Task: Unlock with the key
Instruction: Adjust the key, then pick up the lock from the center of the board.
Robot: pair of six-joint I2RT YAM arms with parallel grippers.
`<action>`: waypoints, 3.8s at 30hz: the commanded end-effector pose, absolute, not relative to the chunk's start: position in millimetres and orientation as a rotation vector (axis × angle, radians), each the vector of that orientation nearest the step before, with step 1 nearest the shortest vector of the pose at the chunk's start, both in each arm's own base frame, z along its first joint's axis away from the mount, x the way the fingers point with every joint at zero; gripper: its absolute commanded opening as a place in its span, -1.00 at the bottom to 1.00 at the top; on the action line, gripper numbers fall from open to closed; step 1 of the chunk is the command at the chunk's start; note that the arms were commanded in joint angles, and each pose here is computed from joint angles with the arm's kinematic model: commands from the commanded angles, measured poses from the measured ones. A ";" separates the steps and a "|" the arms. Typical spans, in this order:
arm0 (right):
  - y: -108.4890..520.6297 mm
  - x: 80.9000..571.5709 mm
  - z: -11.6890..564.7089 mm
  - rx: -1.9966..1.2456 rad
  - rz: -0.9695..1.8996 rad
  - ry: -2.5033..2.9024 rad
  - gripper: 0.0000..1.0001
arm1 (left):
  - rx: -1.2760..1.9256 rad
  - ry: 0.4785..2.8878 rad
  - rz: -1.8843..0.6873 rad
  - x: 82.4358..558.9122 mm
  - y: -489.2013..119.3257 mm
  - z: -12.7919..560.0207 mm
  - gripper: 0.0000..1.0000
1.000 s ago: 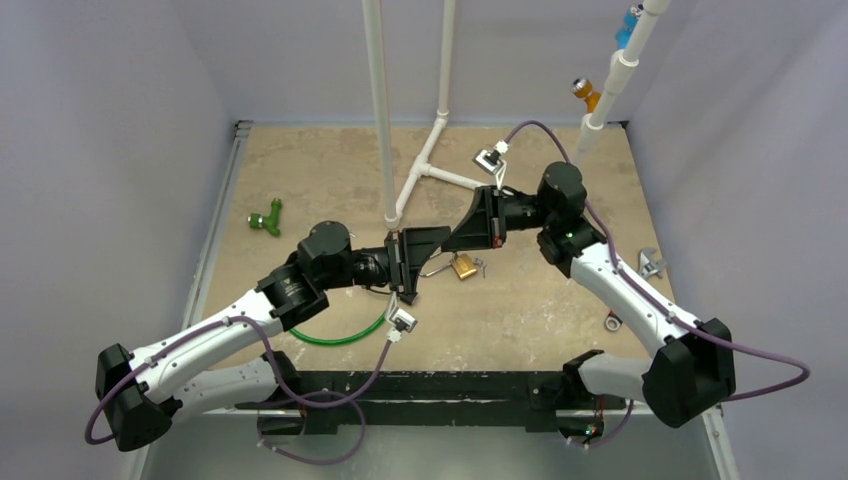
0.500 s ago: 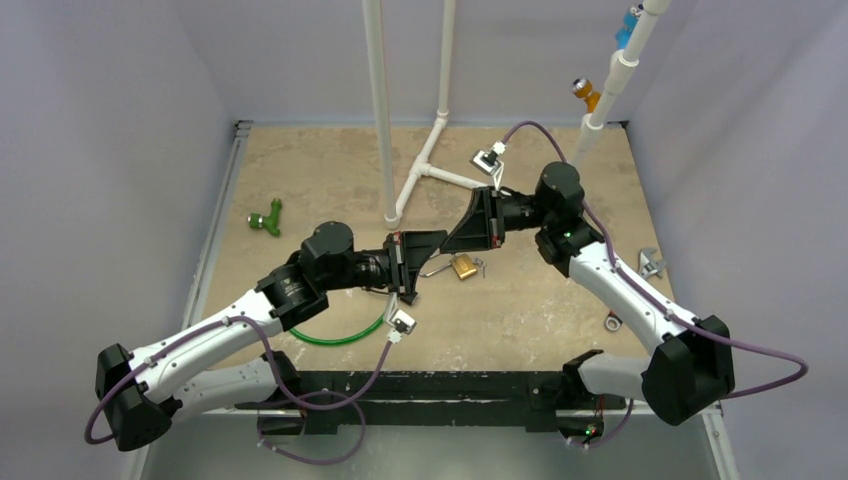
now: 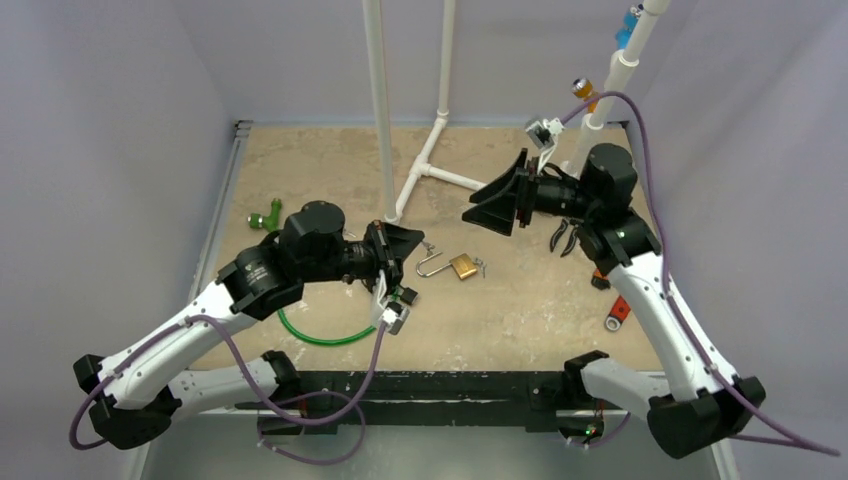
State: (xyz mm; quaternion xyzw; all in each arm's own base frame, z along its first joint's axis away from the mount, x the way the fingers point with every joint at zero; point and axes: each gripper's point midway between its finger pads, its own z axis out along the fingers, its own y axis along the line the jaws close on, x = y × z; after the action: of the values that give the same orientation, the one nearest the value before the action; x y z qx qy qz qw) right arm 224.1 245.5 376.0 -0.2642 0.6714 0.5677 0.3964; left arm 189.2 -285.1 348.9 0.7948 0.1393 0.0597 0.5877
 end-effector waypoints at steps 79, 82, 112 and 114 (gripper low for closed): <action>275.5 153.7 349.8 -0.851 1.240 1.463 -1.00 | 1.501 1.559 -0.530 204.2 -238.3 331.7 1.00; 267.3 154.6 341.6 -0.826 1.222 1.494 -1.00 | 1.593 1.500 -0.430 208.9 -230.3 279.5 1.00; 186.3 171.1 336.4 -0.356 0.980 1.597 -1.00 | 2.409 1.230 -0.682 223.2 -266.4 59.0 0.71; 184.0 170.4 339.7 -0.349 0.974 1.592 -1.00 | 2.460 1.242 -0.697 222.0 -265.6 52.3 0.62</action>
State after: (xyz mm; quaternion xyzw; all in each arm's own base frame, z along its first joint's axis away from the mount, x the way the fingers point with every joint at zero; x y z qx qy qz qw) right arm 167.9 194.7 320.6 -0.1735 0.6892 0.4276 0.5586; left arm 226.9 -261.4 44.1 0.8441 0.4547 -0.2209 0.1790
